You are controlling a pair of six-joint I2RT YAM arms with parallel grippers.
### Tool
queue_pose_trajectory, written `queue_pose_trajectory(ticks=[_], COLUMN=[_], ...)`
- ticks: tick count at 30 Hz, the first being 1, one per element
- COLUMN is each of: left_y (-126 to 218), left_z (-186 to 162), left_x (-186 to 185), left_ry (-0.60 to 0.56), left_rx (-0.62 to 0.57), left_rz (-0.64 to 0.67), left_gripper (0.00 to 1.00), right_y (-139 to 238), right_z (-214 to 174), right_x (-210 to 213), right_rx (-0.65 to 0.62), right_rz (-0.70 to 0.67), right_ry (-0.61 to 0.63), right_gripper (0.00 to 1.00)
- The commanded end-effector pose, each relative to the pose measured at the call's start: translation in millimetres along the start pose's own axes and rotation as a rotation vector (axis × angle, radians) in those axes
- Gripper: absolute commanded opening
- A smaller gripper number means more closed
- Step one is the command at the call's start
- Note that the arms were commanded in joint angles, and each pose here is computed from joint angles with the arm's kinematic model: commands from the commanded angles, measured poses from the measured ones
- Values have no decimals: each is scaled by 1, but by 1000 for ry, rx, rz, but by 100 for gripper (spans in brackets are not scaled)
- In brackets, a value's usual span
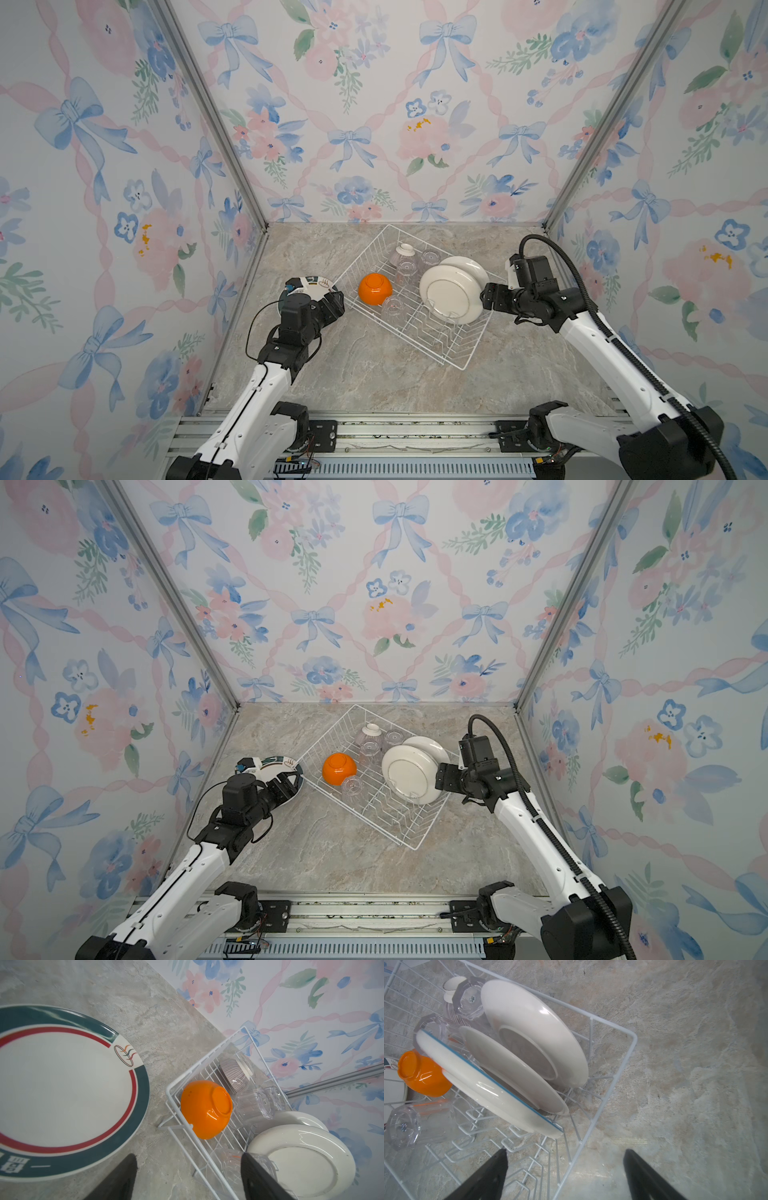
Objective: Unload the mixed dishes from the dish rack
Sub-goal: 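Open the left gripper and move it back toward the rack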
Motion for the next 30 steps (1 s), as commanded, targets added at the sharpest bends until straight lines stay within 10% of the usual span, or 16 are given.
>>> queue_pose_trajectory(ticks=[1, 23, 30], left_y=[-7, -105, -146], left_z=[1, 1, 19], left_x=[-12, -50, -64], left_ry=[4, -138, -266], left_rx=[-10, 150, 166], left_rz=[-10, 25, 73], left_gripper=[69, 5, 4], right_y=[1, 14, 19], right_z=[-2, -15, -22], right_x=[2, -12, -19], right_rx=[-1, -23, -18], right_rz=[45, 1, -16], right_ry=[-26, -7, -4], right_gripper=[89, 90, 91])
Point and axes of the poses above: each gripper's point midway between its finger pads, its own y axis back along the fingers, its own x axis along the line the jaws close on, z = x × y, the point moved 8 cm from there along y, back along the fingers, and after that the axes turned 5 degrees about -y, right-handed, at the moved point
